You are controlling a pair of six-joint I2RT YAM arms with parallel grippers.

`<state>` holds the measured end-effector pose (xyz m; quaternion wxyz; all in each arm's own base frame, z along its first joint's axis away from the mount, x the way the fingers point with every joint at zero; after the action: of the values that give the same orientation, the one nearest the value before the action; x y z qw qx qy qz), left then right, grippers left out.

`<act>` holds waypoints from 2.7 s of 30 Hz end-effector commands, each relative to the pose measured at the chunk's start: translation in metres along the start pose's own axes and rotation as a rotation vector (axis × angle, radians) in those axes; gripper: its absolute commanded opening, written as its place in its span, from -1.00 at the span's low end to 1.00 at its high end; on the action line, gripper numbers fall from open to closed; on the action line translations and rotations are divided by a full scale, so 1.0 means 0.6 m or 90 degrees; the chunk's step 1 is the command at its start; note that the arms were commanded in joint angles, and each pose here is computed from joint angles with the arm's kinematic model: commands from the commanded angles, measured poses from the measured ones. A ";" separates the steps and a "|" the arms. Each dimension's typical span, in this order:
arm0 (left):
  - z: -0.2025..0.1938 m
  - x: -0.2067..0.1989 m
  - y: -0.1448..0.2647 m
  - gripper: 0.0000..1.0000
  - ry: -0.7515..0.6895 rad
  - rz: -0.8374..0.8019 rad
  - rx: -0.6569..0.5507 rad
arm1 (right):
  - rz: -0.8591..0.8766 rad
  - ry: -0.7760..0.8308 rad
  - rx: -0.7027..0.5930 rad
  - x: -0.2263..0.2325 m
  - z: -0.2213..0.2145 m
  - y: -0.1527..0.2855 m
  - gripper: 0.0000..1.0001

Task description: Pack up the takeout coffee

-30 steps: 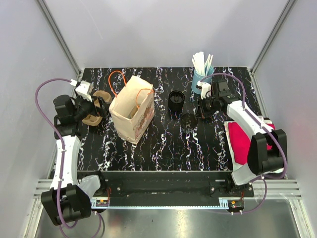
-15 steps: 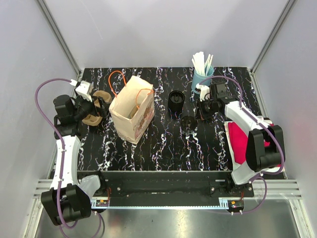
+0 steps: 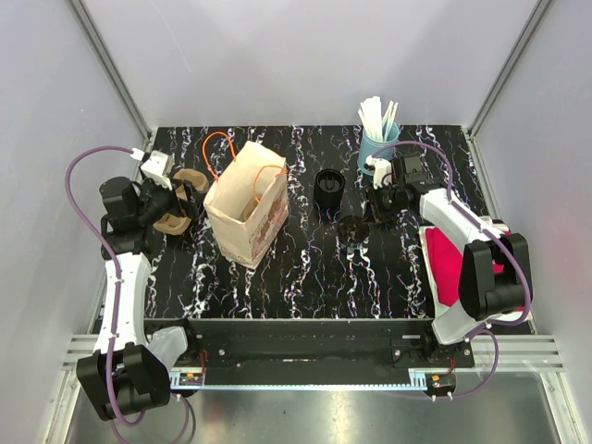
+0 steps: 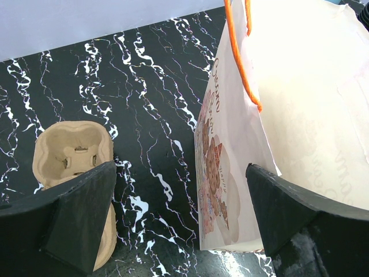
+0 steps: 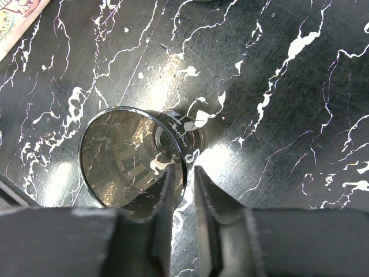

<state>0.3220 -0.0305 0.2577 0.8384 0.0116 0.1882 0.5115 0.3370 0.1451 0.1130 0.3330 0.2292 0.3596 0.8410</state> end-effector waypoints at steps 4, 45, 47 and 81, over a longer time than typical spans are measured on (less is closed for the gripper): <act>0.017 -0.008 -0.001 0.97 -0.021 -0.022 -0.021 | -0.032 0.048 -0.053 -0.004 0.053 0.036 -0.18; 0.013 -0.006 -0.004 0.98 -0.021 -0.024 -0.017 | -0.118 0.049 -0.029 -0.096 0.237 -0.121 0.15; 0.014 -0.005 -0.004 0.98 -0.022 -0.023 -0.017 | -0.116 0.050 -0.025 -0.095 0.235 -0.127 0.14; 0.010 -0.005 -0.006 0.98 -0.015 -0.029 -0.012 | -0.131 0.067 -0.006 -0.091 0.231 -0.143 -0.52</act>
<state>0.3238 -0.0317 0.2524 0.8397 0.0139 0.1980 0.5055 0.4858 0.2054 0.1137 0.3933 0.1681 0.4022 0.8095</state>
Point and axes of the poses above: each gripper's point midway between its finger pads, its own y axis back along the fingers, its own x axis along the line the jaws close on, z = x × y, the point moved 1 cm from there along y, back along the fingers, and after that the axes turned 13 degrees about y, right-handed, at the moved point
